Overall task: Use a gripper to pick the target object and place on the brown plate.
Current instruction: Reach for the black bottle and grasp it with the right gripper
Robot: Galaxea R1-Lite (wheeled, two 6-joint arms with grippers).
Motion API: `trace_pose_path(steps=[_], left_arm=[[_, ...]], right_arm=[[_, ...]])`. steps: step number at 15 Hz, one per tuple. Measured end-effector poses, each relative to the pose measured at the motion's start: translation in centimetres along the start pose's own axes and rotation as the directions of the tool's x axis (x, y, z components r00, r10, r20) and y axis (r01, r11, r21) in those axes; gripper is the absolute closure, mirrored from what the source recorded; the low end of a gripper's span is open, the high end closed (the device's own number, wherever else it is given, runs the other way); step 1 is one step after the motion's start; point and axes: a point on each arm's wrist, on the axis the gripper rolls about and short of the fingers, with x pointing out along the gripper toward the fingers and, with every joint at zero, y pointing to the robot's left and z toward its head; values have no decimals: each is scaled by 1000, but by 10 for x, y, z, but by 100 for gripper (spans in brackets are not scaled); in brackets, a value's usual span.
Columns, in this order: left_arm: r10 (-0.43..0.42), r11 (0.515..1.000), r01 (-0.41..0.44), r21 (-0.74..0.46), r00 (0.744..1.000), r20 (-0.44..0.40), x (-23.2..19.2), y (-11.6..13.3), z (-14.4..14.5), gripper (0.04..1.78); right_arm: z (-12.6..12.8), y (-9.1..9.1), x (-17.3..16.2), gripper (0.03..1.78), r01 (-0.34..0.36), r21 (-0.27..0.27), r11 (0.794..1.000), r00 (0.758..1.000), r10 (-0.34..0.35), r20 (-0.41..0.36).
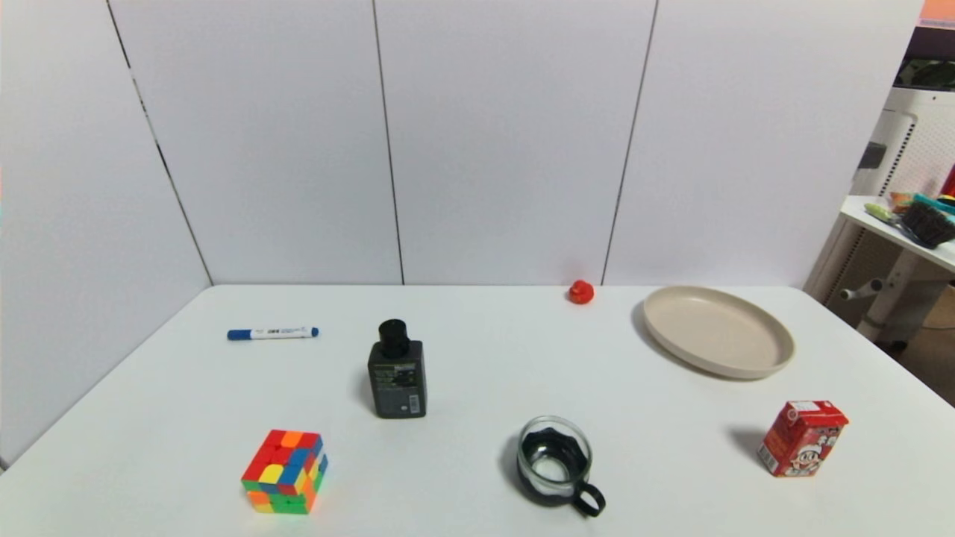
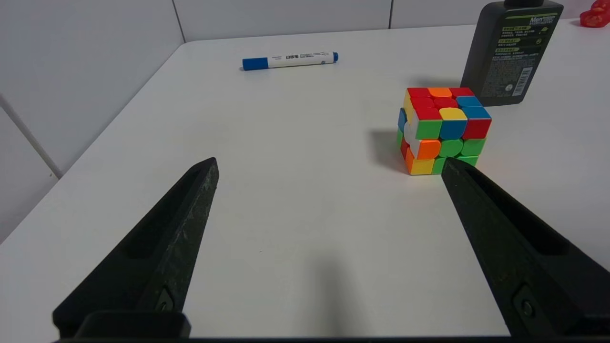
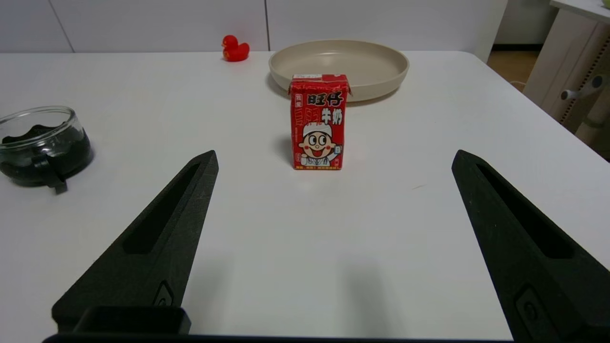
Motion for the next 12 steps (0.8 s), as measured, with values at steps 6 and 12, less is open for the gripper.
trace_pose_path(steps=[6,12], left_arm=[[-1,1000,1,0,1000,0,0,0,0,13],[0,1000,0,0,1000,0,0,0,0,13]], right_arm=[[52,0,13,12,-27,-62,998,998,23,-64],[190,22,104,12,-327,-188,926,943,305,-135]])
